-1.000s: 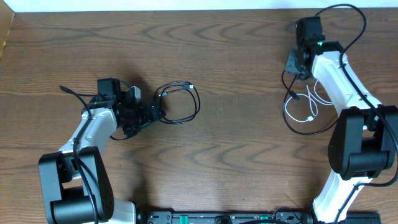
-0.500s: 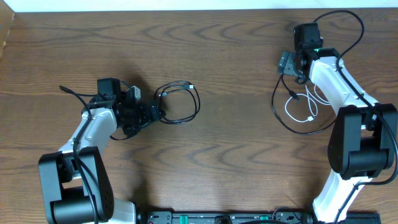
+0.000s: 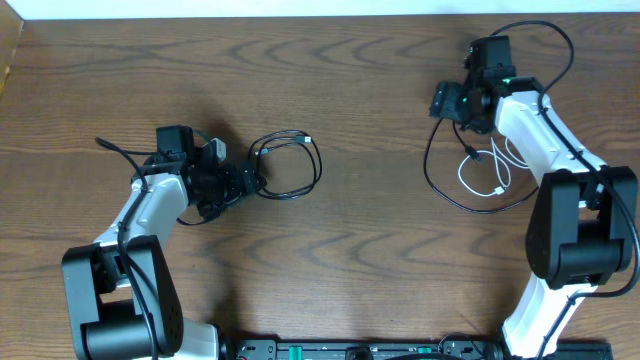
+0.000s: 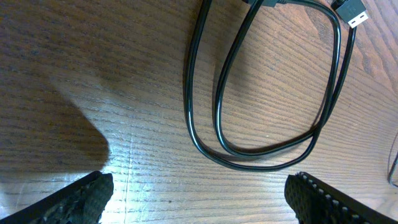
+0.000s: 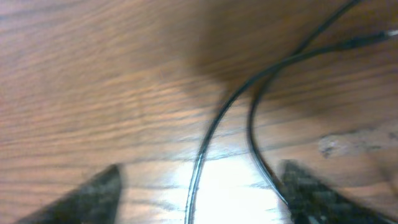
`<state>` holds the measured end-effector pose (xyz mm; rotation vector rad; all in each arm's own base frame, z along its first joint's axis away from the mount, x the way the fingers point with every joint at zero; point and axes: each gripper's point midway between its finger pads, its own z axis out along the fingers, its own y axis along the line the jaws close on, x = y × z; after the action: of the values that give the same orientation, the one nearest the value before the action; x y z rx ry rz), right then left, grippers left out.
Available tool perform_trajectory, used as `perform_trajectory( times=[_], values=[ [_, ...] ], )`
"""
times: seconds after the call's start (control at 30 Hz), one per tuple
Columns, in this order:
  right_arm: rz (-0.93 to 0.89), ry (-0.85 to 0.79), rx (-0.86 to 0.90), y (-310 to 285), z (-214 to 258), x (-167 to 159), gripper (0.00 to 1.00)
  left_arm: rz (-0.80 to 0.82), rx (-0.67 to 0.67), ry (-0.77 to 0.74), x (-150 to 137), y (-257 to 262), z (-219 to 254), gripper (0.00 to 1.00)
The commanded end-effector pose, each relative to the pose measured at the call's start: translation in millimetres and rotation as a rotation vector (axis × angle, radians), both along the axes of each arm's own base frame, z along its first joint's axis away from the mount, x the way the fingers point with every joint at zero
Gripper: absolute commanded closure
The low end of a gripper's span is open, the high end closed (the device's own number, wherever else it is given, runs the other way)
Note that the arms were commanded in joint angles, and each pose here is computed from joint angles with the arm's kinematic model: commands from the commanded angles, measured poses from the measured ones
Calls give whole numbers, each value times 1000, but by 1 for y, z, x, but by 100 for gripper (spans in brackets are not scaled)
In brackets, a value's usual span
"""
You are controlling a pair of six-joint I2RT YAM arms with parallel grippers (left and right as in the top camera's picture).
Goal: Untangle cables
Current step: 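Move the right gripper back to the black coil near the left gripper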
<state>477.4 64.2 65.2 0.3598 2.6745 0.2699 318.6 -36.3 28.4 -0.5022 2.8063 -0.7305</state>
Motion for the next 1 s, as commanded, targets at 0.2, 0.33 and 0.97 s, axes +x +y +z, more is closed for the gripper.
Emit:
perform_trajectory(
  times=[0.2,0.33,0.97],
  values=[
    [220,17,33,67,-7,-17,99,6,11,16,-3,3,-4,13],
    [316,10,23,100,-7,-27,99,6,12,16,-3,3,-4,23],
    [653,-105,82,247,1,-75,99,92,92,69,-6,19,-12,92]
  ],
)
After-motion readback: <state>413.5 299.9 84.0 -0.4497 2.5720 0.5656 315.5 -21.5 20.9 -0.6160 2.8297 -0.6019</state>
